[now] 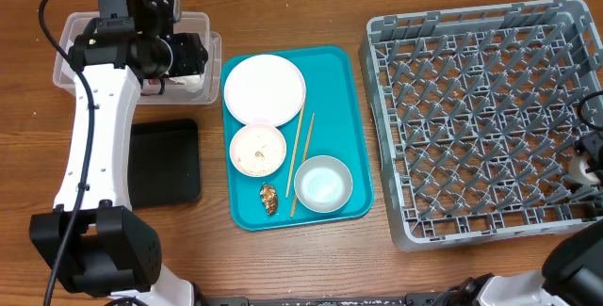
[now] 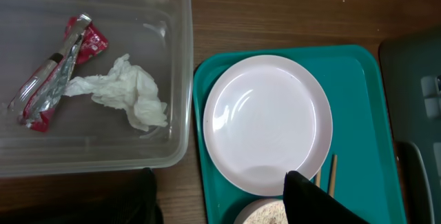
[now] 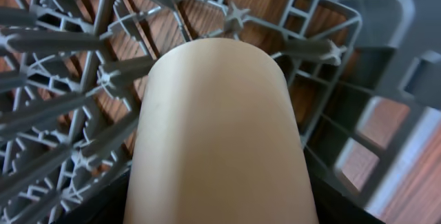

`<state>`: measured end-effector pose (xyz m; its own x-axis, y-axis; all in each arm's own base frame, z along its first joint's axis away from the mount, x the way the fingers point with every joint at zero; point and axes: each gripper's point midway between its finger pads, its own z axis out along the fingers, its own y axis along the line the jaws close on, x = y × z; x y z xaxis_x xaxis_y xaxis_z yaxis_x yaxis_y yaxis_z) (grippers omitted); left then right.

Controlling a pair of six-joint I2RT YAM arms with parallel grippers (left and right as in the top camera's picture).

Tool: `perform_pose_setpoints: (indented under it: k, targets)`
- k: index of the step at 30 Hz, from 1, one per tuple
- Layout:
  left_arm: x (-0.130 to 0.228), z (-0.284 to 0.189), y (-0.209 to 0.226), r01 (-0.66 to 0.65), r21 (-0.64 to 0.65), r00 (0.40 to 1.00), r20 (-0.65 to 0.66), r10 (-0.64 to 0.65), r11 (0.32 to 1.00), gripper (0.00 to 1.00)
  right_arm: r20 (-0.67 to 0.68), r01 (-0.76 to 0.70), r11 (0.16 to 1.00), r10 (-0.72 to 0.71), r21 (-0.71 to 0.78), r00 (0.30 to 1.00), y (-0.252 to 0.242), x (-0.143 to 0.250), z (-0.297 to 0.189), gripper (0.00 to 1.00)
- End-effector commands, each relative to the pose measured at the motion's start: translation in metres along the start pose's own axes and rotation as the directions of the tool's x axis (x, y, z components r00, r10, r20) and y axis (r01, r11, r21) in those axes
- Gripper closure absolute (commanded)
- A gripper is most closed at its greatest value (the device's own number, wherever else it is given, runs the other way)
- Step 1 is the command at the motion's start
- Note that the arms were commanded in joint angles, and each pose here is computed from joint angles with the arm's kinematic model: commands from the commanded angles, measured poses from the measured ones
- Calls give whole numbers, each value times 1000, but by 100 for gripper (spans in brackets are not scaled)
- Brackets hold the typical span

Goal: Sort waste into correct bins and load items into the dishwasher
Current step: 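Carry the white cup with the right gripper into the dish rack's right side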

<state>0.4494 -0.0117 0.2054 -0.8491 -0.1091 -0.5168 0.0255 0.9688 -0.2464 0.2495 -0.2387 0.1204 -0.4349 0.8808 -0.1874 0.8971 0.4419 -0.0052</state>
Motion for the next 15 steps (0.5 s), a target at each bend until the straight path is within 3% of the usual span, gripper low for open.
perform_pose_setpoints:
  k: [1, 3, 5, 7, 15]
  targets:
    - [-5, -5, -7, -40, 0, 999, 19, 40, 999, 39, -6, -1, 1000, 1, -31, 1000, 8, -5, 3, 56]
    - [-5, -5, -8, -41, 1, 999, 19, 41, 999, 39, -18, 2, 999, -2, -43, 1000, 10, -3, 5, 46]
    - [-5, -4, -8, -42, 2, 999, 18, 42, 999, 38, -25, 2, 998, -3, -61, 1000, 13, -2, 5, 19]
    - [-5, -4, -8, -42, 2, 999, 18, 42, 999, 37, -29, 2, 997, -4, -74, 1000, 16, -2, 4, 3]
    - [-4, -4, -8, -41, 1, 999, 12, 41, 999, 35, -36, 4, 996, -7, -92, 999, 20, 0, 4, 0]
